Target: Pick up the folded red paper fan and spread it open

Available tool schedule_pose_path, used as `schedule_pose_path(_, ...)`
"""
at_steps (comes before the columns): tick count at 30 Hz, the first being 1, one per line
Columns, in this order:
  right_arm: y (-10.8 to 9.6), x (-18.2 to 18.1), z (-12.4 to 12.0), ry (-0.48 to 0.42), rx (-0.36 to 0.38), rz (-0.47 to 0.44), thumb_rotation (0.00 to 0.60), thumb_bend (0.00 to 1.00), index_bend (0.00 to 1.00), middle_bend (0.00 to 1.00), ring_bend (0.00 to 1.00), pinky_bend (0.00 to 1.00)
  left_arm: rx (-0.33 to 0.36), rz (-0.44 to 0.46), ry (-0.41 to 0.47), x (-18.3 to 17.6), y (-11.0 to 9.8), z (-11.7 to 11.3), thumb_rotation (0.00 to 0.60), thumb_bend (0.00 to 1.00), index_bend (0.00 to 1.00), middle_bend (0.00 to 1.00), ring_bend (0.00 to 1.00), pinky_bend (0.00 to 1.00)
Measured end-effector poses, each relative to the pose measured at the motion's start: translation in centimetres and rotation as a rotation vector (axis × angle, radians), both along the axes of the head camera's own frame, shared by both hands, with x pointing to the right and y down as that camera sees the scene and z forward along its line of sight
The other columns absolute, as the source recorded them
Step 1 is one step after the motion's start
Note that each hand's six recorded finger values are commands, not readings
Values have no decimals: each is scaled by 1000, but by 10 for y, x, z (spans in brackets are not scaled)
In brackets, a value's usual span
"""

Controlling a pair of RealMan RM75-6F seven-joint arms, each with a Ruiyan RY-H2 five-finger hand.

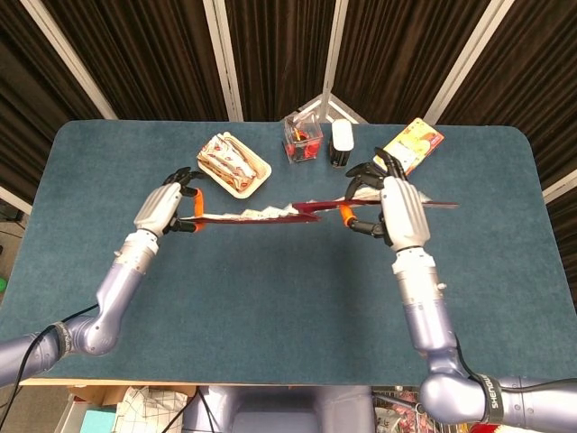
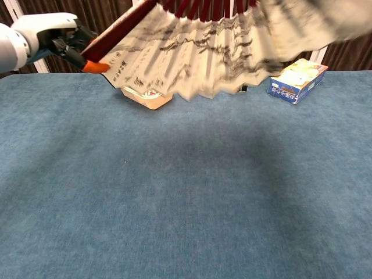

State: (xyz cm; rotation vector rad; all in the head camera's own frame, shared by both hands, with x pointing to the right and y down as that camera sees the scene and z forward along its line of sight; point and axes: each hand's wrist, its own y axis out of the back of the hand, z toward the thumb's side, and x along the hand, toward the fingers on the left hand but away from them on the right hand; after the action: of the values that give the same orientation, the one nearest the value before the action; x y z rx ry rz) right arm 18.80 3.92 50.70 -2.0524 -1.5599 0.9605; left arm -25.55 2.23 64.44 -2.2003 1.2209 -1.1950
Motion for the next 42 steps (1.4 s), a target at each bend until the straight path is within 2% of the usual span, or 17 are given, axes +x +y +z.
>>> schedule_pose_path(8, 0, 24, 5, 106, 58, -32, 600, 585, 767, 374, 77, 68, 22, -18, -22, -10, -5, -3, 600, 460, 729, 159, 0, 0)
schedule_pose_path(19, 11, 45, 21, 186, 63, -64, 600, 585, 767, 373, 77, 69, 22, -7, -41, -8, -1, 2, 600, 460, 730, 160, 0, 0)
schedule_pose_path(31, 32, 63, 45, 185, 4, -45, 600, 585, 768, 374, 77, 69, -4, 1, -60, -11, 11, 12, 600, 460, 730, 161, 0, 0)
schedule_pose_path(42, 56, 63, 58, 173, -32, -62, 600, 585, 768, 374, 77, 68, -14, 20, -72, -10, 25, 16, 600, 461, 732, 164, 0, 0)
